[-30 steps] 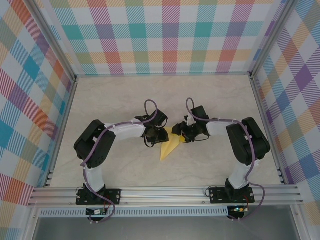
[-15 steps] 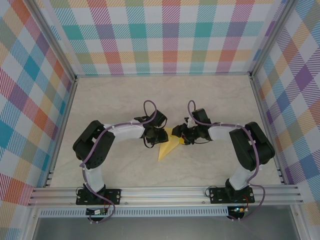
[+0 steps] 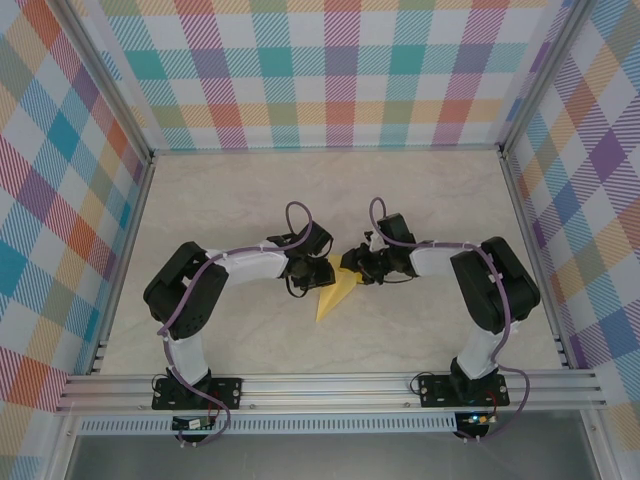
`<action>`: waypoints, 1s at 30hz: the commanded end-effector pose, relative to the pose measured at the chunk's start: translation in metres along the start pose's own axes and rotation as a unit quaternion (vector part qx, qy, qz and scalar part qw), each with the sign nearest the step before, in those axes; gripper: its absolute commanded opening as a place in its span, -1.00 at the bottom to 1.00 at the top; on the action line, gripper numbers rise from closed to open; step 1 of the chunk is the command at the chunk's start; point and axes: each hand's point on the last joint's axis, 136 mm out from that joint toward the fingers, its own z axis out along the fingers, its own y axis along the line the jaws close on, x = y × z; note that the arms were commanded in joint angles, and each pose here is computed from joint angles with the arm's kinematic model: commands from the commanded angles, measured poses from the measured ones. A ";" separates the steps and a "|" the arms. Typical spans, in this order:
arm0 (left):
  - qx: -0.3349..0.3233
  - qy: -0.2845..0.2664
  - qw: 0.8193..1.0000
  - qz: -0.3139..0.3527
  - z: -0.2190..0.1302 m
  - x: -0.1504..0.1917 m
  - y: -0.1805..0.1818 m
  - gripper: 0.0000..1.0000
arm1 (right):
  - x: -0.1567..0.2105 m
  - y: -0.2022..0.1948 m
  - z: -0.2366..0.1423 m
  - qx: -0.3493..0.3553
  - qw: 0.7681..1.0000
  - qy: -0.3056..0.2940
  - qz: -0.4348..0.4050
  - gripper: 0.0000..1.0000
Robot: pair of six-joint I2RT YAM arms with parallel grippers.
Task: Fold a paper plane with a square sheet of paper (pick it up from the middle)
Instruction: Turn over the paper at the center of the table.
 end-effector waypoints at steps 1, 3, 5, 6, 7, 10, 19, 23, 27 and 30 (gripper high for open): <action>-0.023 0.015 1.000 -0.006 -0.005 0.015 0.012 -0.34 | -0.006 0.008 0.006 -0.002 1.000 0.000 -0.016 -0.35; -0.022 0.014 1.000 -0.006 -0.006 0.015 0.012 -0.34 | -0.008 0.008 0.007 0.002 1.000 0.002 -0.020 -0.44; -0.017 0.009 1.000 -0.005 -0.008 0.014 0.010 -0.33 | -0.009 0.007 0.008 0.008 1.000 0.003 -0.025 -0.52; -0.014 0.007 1.000 -0.006 -0.010 0.013 0.010 -0.33 | -0.009 0.008 0.008 0.009 1.000 0.003 -0.029 -0.56; -0.011 0.003 1.000 -0.007 -0.011 0.012 0.009 -0.33 | -0.010 0.009 0.007 0.012 0.999 0.004 -0.034 -0.61; -0.002 -0.008 1.000 -0.008 -0.018 0.010 0.006 -0.33 | -0.012 0.016 0.002 0.021 0.998 0.004 -0.056 -0.74; 0.011 -0.122 0.992 -0.029 -0.080 -0.012 0.012 -0.23 | -0.016 0.036 -0.046 0.114 0.981 -0.016 -0.154 -0.86; -0.017 -0.170 0.984 -0.052 -0.106 -0.017 0.035 -0.18 | -0.023 0.028 -0.081 0.216 0.958 -0.034 -0.184 -0.84; -0.031 -0.205 0.975 -0.083 -0.124 -0.018 0.059 -0.14 | -0.030 0.018 -0.112 0.309 0.928 -0.041 -0.203 -0.85; -0.027 -0.224 0.968 -0.112 -0.132 -0.016 0.075 -0.08 | -0.033 0.018 -0.132 0.359 0.907 -0.051 -0.213 -0.85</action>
